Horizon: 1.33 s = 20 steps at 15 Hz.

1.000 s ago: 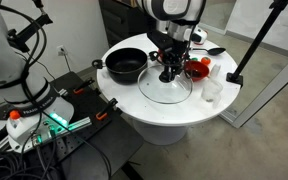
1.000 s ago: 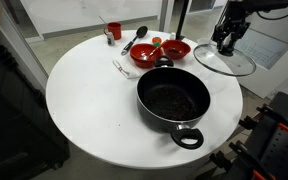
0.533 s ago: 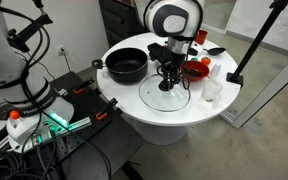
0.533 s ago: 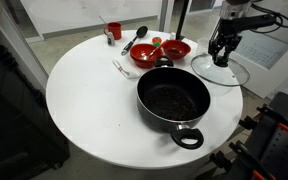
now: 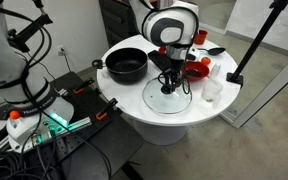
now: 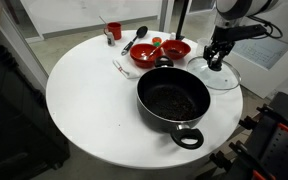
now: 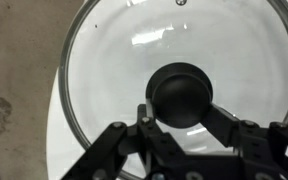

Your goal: Take the lid off the black pot and put it on the table

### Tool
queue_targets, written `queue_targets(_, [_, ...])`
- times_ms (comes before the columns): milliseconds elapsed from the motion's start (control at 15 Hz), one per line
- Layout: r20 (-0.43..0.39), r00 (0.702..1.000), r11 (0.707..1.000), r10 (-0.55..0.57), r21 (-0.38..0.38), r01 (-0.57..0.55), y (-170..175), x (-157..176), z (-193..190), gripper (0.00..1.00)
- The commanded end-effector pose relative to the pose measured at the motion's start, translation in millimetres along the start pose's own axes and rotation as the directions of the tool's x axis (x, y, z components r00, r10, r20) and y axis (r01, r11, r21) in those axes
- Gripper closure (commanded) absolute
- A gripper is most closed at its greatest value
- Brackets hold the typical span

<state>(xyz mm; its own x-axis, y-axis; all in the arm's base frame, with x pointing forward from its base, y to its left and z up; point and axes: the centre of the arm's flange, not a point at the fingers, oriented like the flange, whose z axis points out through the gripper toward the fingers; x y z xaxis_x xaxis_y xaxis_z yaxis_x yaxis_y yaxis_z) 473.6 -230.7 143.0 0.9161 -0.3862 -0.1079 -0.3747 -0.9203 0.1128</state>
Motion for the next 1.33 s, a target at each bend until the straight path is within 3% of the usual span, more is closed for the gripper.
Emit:
queue_targets(0, [-0.022, 0.999, 0.999, -0.034, 0.010, 0.034, -3.8, 0.0, 6.4, 0.75])
queue_targets(1267, [-0.047, 0.991, 0.992, -0.126, 0.015, 0.126, -18.3, -5.7, 31.2, 0.75])
